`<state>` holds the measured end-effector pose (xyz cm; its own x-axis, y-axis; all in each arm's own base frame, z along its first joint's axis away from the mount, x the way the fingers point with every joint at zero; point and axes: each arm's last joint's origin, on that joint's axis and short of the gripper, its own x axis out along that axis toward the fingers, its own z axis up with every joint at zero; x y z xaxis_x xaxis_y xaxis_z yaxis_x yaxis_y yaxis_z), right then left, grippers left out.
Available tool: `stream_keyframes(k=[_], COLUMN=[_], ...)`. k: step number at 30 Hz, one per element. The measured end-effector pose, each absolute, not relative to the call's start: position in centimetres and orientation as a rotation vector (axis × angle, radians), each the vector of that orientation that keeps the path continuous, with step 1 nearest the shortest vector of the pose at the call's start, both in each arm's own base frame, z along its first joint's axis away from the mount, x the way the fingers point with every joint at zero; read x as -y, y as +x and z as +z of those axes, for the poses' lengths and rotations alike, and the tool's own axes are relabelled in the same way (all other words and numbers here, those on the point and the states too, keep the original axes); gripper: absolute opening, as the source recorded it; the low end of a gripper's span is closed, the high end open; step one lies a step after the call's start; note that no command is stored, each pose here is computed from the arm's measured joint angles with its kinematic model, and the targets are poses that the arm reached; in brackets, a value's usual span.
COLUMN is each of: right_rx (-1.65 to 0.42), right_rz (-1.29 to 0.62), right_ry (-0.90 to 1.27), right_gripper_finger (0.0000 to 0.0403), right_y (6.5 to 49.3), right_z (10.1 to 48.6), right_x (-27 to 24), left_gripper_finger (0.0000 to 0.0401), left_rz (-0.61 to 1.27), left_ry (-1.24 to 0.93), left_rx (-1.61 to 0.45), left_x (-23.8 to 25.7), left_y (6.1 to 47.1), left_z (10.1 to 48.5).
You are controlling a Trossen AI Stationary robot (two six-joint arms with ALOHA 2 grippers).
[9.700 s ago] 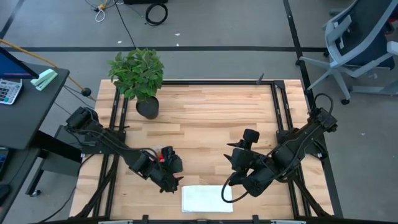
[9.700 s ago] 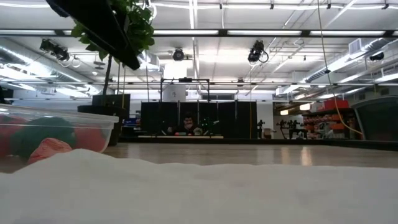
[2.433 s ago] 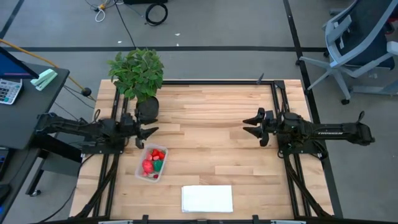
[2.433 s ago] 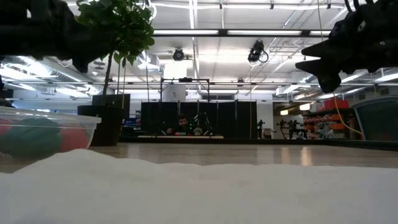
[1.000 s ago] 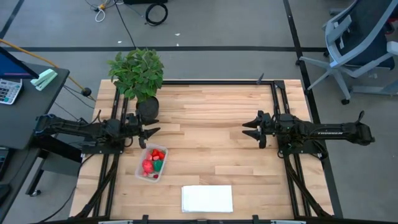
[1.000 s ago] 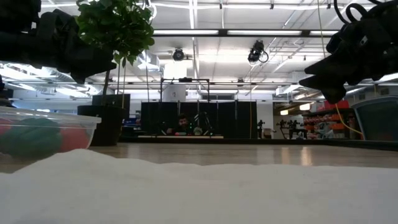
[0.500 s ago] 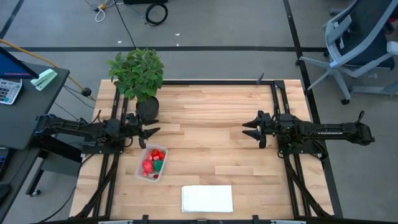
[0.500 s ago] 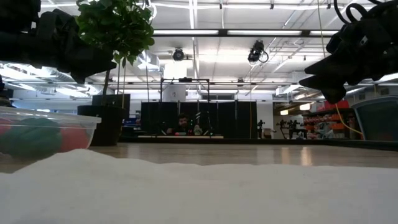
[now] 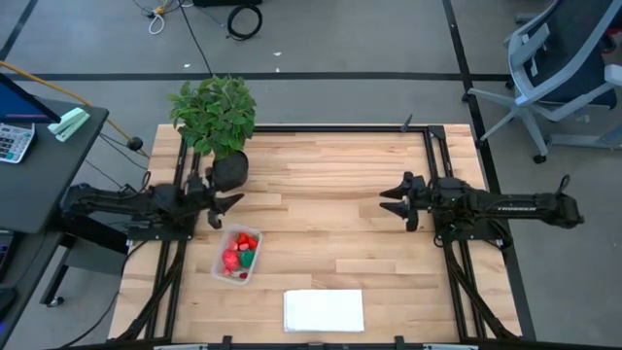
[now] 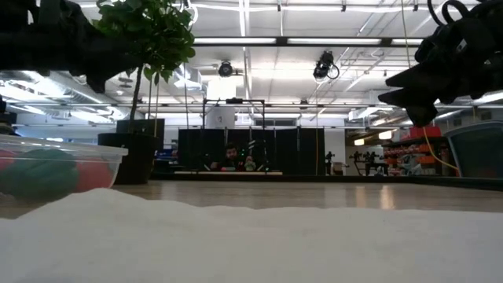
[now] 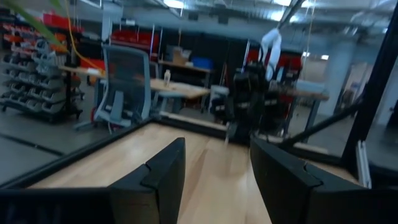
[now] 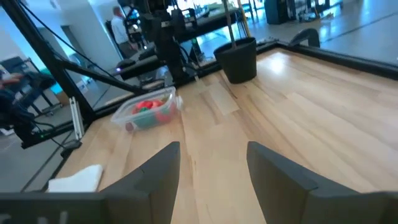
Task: Pick and placing Produce into tupperware
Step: Return to Home Position
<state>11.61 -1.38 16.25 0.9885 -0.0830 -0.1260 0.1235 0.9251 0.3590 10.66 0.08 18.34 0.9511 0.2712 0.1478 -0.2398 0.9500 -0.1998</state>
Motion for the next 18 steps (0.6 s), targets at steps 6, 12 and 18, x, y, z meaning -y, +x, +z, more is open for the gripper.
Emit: stream_keyframes(k=[6,12,18], right_rx=[-0.031,0.055,0.085], right_rz=[-0.092,-0.075,-0.07], right_ry=[0.368,0.36,0.358], right_gripper_finger=[0.0194,0.0194,0.0194], right_y=[11.1,10.5,9.8], right_z=[17.0,17.8,17.9], right_x=[1.3,1.2,1.1], left_gripper_finger=[0.0191,0.0192,0.0186], left_rz=[0.257,0.253,0.249], left_ry=[-0.194,-0.203,-0.214], left_rx=[0.233,0.273,0.323], left_x=[-0.1,-0.2,-0.2], left_y=[10.2,9.8,9.4], left_z=[18.8,19.2,19.5])
